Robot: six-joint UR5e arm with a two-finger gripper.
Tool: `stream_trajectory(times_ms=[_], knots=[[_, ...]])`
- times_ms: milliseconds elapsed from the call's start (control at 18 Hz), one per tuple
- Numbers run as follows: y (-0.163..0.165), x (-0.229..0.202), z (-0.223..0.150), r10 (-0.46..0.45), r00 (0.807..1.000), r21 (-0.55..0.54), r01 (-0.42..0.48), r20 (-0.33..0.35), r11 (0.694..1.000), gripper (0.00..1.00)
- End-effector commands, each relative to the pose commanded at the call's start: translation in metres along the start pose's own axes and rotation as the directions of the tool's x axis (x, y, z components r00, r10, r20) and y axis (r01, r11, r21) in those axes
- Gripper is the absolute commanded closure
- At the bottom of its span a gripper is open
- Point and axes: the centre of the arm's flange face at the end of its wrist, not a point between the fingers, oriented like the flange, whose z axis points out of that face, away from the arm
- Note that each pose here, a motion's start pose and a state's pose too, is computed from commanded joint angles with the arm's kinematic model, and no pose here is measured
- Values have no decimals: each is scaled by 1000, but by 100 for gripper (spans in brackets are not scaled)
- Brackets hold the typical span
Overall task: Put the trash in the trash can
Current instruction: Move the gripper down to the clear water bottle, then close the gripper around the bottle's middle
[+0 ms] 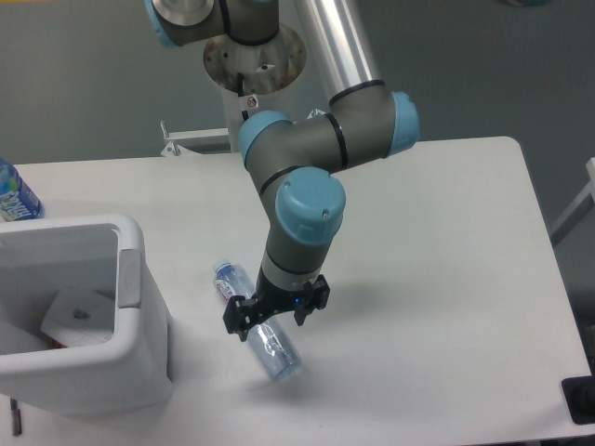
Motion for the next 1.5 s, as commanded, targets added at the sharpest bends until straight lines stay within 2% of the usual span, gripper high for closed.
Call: stream_trajectory(times_ms=[333, 667, 1111, 1278, 1500], knots=[[2, 7, 34, 17, 998, -47, -14, 62, 999, 0], [2, 3, 52, 22, 994, -76, -14, 110, 997, 0], [4, 0, 62, 22, 993, -88, -11, 118, 996, 0], [6, 5, 70, 34, 989, -102, -19, 146, 995, 0], [9, 8, 73, 40, 988, -112, -24, 150, 993, 12]])
